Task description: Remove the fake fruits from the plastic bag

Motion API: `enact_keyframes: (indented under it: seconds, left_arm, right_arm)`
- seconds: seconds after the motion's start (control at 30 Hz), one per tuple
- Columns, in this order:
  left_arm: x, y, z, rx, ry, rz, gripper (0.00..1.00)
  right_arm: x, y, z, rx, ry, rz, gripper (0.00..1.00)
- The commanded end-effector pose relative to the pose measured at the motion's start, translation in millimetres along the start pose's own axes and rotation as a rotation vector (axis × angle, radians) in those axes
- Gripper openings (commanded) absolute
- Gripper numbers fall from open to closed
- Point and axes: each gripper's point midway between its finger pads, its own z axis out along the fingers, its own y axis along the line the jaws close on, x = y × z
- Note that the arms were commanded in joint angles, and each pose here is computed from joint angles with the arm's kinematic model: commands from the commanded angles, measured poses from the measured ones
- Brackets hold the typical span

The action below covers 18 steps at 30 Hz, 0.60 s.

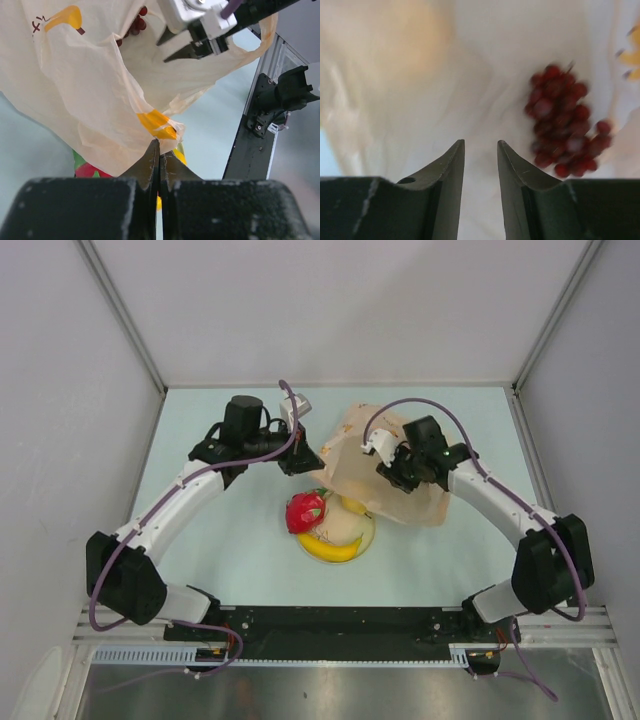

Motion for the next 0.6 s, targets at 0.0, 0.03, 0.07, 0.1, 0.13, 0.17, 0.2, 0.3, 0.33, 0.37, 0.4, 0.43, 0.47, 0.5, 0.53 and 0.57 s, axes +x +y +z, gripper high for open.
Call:
enact_keyframes:
  seconds: [0.0,0.03,0.07,0.1,0.13,0.17,0.2,0.3,0.33,0.37,0.4,0.43,0.47,0.5,0.53,0.57]
  left_arm:
    - [-7,5,-2,-0.012,-0.024,0.044,0.00]
    - [-6,5,-3,-0.014,-0.021,0.041,0.00]
    - [-4,5,-3,-0.016,-0.017,0.041,0.00]
    - [-5,6,-3,-0.020,-0.019,0.045,0.00]
    - [-6,5,-5,-0.022,-0.021,0.047,0.00]
    - [-6,4,-5,-0.023,-0.021,0.050,0.00]
    - [-6,5,-6,-0.028,-0.021,0.051,0.00]
    - [-7,5,-7,-0.037,-0.025,0.053,0.00]
    - [-8,4,-9,-0.037,-0.029,0.058,0.00]
    - [-8,3,-9,-0.038,-0.029,0.058,0.00]
    - [-8,3,-9,-0.040,-0.029,0.057,0.00]
    - [-9,4,-10,-0.042,-0.032,0.084,0.00]
    - [-9,3,-11,-0.040,-0.033,0.086,0.00]
    - [-8,3,-10,-0.040,-0.032,0.085,0.00]
    - [-7,3,-10,-0.040,-0.031,0.084,0.00]
    - [-7,3,-10,-0.039,-0.032,0.082,0.00]
  right_arm:
    - [-49,-44,33,0.159,-0.097,-0.058,0.37]
    - [-56,-53,37,0.181,-0.105,-0.056,0.37]
    - [-62,-63,43,0.220,-0.119,-0.056,0.37]
    - [-57,-69,58,0.227,-0.099,-0.045,0.37]
    - [-63,-76,61,0.249,-0.109,-0.045,0.37]
    - [-66,-87,67,0.283,-0.111,-0.047,0.38]
    - [-61,-91,78,0.284,-0.088,-0.054,0.38]
    - [-61,-111,95,0.332,-0.056,-0.068,0.38]
    - [-62,-118,96,0.346,-0.055,-0.064,0.38]
    - [-68,-126,96,0.367,-0.066,-0.066,0.38]
    - [-69,-128,98,0.374,-0.065,-0.064,0.38]
    - [-67,-132,102,0.384,-0.051,-0.063,0.38]
    - [-71,-136,102,0.395,-0.056,-0.065,0.38]
    - [-72,-138,102,0.402,-0.058,-0.067,0.38]
    - [-71,-140,105,0.409,-0.048,-0.075,0.38]
    - [-70,-141,105,0.417,-0.044,-0.079,0.38]
